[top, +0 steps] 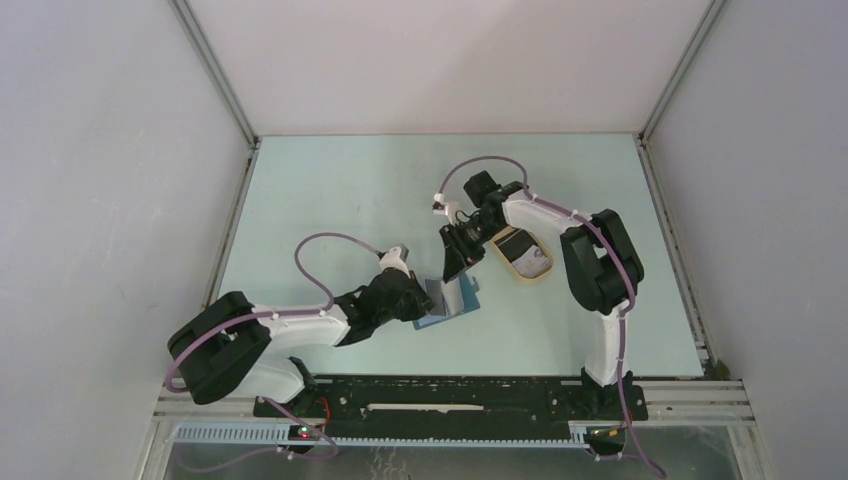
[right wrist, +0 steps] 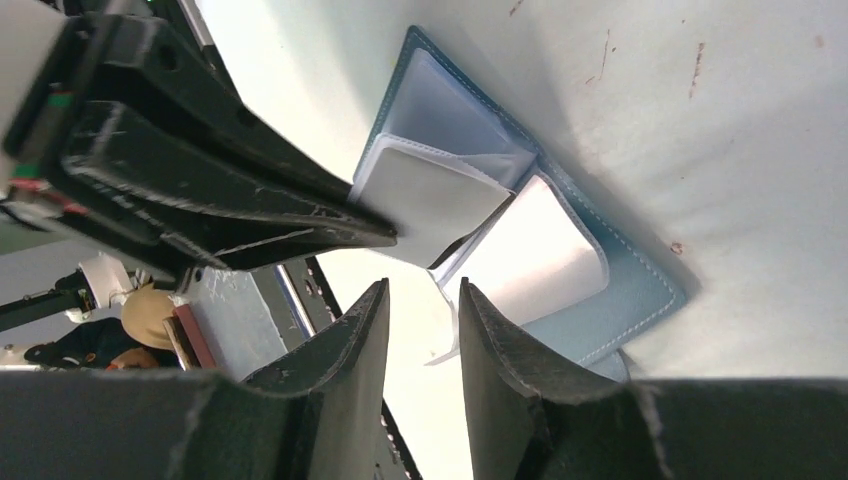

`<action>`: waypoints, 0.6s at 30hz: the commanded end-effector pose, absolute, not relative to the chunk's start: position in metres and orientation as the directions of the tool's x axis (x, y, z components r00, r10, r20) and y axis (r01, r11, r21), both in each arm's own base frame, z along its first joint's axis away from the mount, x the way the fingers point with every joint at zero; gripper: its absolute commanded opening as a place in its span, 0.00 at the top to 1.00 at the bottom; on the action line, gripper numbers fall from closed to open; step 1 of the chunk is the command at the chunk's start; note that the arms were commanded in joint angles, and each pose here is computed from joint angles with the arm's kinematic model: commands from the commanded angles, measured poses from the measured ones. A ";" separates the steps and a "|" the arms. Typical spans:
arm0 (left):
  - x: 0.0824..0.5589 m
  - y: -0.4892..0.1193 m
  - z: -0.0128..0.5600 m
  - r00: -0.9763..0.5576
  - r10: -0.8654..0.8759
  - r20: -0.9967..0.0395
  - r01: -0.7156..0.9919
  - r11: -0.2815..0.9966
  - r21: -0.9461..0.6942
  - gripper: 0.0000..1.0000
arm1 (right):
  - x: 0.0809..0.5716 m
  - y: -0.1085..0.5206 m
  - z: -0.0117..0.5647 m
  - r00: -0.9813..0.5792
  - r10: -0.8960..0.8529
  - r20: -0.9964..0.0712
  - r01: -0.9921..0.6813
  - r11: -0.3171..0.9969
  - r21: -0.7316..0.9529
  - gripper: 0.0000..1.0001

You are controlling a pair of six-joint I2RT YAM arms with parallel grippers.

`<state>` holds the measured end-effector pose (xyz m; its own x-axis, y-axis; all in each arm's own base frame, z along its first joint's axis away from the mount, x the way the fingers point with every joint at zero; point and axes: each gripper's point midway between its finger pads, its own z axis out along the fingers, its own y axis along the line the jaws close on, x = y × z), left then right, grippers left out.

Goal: Put the credit cards into the card holder
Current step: Turn over the card slot in the card holder.

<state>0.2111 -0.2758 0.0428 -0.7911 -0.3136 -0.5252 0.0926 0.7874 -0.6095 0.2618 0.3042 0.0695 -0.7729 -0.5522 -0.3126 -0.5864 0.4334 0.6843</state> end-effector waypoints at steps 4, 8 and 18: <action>0.223 -0.292 0.061 -0.790 -0.316 -0.526 0.112 0.769 -0.630 0.74 | 0.270 0.303 0.106 -0.743 -0.526 -0.414 -0.640 0.377 0.670 0.60; 0.224 -0.297 0.066 -0.793 -0.312 -0.524 0.121 0.762 -0.637 0.66 | 0.271 0.301 0.110 -0.741 -0.520 -0.424 -0.644 0.375 0.667 0.60; 0.231 -0.323 0.083 -0.807 -0.283 -0.518 0.178 0.720 -0.671 0.60 | 0.276 0.295 0.121 -0.746 -0.497 -0.444 -0.647 0.379 0.662 0.60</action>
<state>0.2208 -0.3031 0.0619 -0.8138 -0.2939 -0.5013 0.1191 0.7601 -0.6389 0.2718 0.2969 0.0907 -0.7725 -0.5189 -0.3661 -0.6031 0.4190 0.6787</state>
